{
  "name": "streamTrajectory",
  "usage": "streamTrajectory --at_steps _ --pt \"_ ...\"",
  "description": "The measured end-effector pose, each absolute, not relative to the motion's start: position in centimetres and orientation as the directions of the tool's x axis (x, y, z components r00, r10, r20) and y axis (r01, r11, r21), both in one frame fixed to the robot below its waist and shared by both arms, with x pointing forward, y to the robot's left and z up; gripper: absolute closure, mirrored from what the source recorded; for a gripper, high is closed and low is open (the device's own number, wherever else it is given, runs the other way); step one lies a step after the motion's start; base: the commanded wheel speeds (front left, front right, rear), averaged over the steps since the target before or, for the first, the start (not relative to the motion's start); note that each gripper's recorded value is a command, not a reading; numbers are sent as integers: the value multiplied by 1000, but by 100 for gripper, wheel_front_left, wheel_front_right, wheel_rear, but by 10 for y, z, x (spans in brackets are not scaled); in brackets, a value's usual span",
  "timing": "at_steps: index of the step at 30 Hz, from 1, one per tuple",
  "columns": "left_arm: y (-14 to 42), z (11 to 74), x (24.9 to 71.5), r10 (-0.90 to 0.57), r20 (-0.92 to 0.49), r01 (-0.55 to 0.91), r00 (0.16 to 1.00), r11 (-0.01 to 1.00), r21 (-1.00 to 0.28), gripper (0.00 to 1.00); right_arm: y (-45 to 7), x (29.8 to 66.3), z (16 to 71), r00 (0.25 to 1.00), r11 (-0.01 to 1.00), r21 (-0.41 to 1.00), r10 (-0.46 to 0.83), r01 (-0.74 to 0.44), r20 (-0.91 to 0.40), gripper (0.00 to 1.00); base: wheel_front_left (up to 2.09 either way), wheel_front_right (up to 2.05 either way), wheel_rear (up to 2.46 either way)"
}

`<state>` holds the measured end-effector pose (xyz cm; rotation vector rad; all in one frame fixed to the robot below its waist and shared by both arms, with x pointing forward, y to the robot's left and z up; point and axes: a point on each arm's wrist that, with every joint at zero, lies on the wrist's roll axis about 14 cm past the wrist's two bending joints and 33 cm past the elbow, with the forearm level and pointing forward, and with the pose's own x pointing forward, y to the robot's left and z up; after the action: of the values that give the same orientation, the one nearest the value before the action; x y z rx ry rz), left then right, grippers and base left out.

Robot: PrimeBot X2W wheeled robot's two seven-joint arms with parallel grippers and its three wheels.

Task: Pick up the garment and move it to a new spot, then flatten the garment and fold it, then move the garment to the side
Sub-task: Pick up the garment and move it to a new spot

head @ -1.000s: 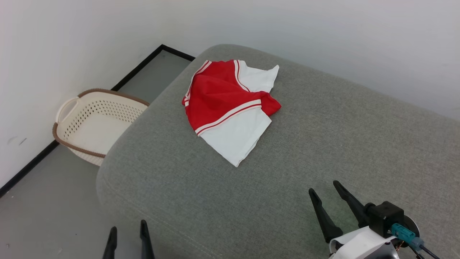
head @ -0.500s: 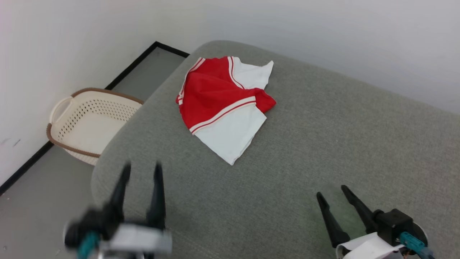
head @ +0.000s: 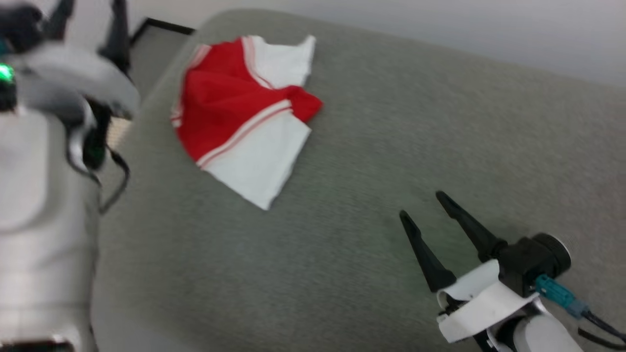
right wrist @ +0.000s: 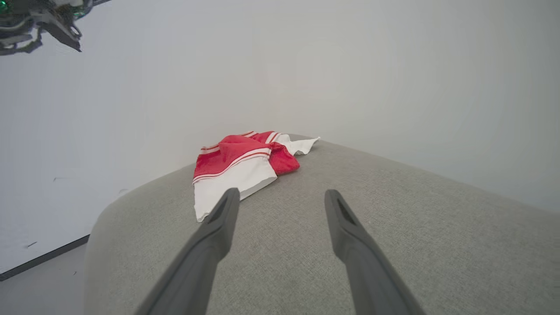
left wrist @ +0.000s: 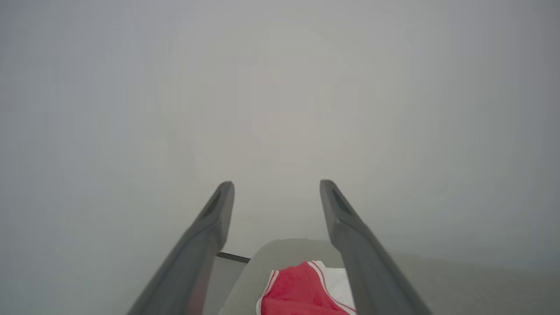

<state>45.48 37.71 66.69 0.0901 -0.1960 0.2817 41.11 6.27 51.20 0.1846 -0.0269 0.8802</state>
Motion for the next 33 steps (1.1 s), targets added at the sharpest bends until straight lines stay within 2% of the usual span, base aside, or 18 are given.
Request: streamTrajectory --at_steps 2,6,10,13,17,20,22,31,32,33 --pt "379 658 481 262 133 -272 956 961 56 0 57 417 511 651 633 159 752 -758 106 0 0 0 0" --pt "382 600 518 261 -143 -250 955 964 88 0 44 428 506 679 658 176 725 -732 116 0 0 0 0" --pt "366 549 547 205 -370 -219 906 976 4 0 29 439 494 711 688 191 696 -701 102 0 0 0 0" --pt "355 510 557 155 -516 -212 842 976 -53 0 21 443 484 724 701 195 684 -686 88 0 0 0 0" --pt "342 446 550 82 -718 -239 692 963 -121 0 10 448 471 738 718 187 672 -670 65 0 0 0 0" --pt "325 413 550 10 -786 -256 618 948 -189 0 5 451 462 743 725 187 668 -663 46 0 0 0 0" --pt "319 397 550 -9 -818 -248 575 951 -185 0 2 453 458 745 729 182 666 -660 38 0 0 0 0" --pt "311 363 562 -43 -851 -263 523 942 -210 0 -5 457 451 754 737 188 656 -649 30 0 0 0 0" --pt "311 360 562 -44 -854 -261 519 943 -207 5 -5 457 452 755 738 188 655 -649 34 0 0 0 0" --pt "310 359 563 -48 -855 -256 517 944 -208 75 -6 457 452 755 737 187 655 -649 37 0 0 0 0"
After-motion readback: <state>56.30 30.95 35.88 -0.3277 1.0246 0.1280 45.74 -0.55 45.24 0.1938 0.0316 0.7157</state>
